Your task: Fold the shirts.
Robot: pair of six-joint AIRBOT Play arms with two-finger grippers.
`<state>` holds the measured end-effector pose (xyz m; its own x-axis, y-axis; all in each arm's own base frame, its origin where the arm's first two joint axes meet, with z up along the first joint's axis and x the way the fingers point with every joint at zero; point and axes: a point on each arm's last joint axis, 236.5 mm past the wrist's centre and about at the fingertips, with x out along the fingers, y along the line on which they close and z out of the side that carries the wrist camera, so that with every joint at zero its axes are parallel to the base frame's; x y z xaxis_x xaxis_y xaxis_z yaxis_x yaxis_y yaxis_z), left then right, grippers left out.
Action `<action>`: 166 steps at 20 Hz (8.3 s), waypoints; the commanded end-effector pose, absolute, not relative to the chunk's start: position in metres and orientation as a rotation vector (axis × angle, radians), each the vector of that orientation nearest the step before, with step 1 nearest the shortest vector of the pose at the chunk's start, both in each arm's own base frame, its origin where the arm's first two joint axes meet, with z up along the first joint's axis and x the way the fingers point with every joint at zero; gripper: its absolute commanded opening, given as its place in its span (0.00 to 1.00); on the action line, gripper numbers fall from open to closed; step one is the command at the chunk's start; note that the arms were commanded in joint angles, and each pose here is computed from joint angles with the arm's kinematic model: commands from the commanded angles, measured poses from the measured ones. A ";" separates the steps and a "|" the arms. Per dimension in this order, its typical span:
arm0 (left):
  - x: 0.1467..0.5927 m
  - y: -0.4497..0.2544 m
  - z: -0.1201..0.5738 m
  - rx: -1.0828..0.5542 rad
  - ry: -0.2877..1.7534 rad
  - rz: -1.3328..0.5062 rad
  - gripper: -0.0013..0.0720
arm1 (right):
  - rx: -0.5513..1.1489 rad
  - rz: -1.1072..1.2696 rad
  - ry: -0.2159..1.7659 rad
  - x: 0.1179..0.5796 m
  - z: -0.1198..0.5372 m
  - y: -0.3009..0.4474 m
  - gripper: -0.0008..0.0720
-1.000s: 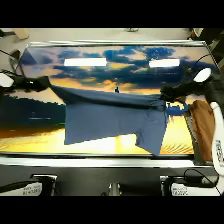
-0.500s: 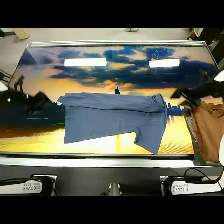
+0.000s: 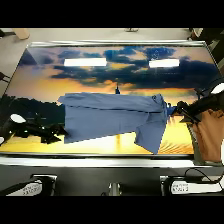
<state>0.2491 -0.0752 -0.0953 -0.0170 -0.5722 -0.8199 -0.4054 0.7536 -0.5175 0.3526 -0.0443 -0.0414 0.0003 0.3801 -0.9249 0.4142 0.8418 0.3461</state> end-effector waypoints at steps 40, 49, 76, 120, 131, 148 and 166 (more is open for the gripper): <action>0.303 -0.017 0.403 -0.128 0.436 -0.164 0.05 | 0.105 -0.031 0.594 0.292 0.364 -0.021 0.05; 0.459 0.011 0.069 -0.347 1.079 -0.108 0.05 | 0.328 0.075 1.301 0.474 0.057 0.000 0.05; 0.386 0.038 -0.035 -0.417 1.614 -0.116 0.75 | 0.436 0.019 1.678 0.372 -0.012 0.003 0.62; 0.454 -0.022 -0.011 -0.560 1.207 -0.178 0.05 | 0.677 0.184 1.103 0.461 0.000 0.028 0.05; 0.488 -0.016 -0.058 -0.679 1.306 -0.154 0.96 | 0.684 0.213 1.099 0.507 -0.046 0.033 0.99; 0.468 -0.157 0.019 -0.416 1.203 -0.444 0.04 | 0.697 0.329 1.278 0.473 -0.028 0.084 0.05; 0.431 -0.476 -0.024 -0.944 1.128 -0.829 0.05 | 0.558 0.544 1.070 0.385 0.190 0.122 0.05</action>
